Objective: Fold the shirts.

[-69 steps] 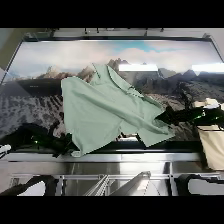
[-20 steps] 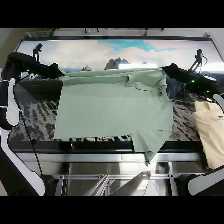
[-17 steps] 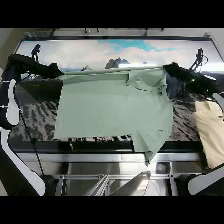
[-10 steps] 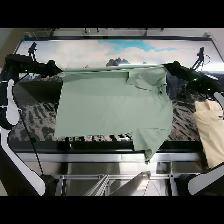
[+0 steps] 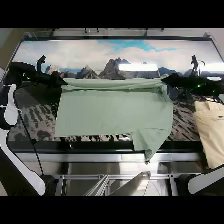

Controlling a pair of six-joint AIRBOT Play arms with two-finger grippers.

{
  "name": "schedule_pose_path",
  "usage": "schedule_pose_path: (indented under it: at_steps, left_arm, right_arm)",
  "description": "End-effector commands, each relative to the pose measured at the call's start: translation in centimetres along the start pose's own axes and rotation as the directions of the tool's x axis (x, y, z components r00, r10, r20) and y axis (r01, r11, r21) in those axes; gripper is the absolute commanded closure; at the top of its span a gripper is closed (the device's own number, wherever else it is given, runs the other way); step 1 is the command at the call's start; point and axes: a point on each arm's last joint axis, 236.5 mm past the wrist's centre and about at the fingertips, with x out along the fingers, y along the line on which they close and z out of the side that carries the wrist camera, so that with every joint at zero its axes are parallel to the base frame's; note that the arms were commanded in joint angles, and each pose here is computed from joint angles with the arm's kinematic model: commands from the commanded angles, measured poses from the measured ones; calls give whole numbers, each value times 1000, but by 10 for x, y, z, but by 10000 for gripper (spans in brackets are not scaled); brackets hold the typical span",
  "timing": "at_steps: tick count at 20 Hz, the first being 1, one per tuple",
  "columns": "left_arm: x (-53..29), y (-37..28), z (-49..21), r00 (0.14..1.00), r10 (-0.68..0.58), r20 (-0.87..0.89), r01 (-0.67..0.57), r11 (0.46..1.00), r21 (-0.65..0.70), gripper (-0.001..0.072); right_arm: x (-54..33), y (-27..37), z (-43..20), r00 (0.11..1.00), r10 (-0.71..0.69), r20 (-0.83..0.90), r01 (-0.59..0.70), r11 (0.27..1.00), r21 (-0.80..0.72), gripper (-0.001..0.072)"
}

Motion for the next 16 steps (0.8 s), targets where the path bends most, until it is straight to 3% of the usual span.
schedule_pose_path:
  at_steps: [1,7,8,9,10,11,12,16]
  left_arm:
    - [9,-13,-17,997,-29,-71,31,999,15,685]
    - [17,-8,-22,995,25,-100,-21,999,40,689]
    - [16,-8,-23,994,22,-106,-19,999,38,688]
    - [14,-8,-25,993,18,-114,-14,999,35,683]
    - [13,-9,-29,992,12,-129,-7,999,33,477]
    - [11,-9,-34,989,3,-149,0,1000,20,199]
    - [7,-9,-38,986,-6,-164,1,1000,-25,24]
    - [-28,0,-69,960,-80,-268,29,982,-189,2]
  right_arm:
    - [-2,-13,-39,993,-38,-113,38,999,-2,694]
    - [1,-27,-51,990,-80,-115,82,997,11,691]
    - [1,-27,-52,990,-80,-115,82,997,12,611]
    - [1,-27,-52,990,-80,-115,83,996,22,383]
    - [0,-27,-52,990,-77,-118,82,996,36,335]
    - [-1,-26,-52,990,-71,-120,77,996,52,335]
    - [-6,-26,-53,990,-61,-127,71,995,73,335]
    - [-61,-26,-69,967,-75,-244,113,983,146,340]
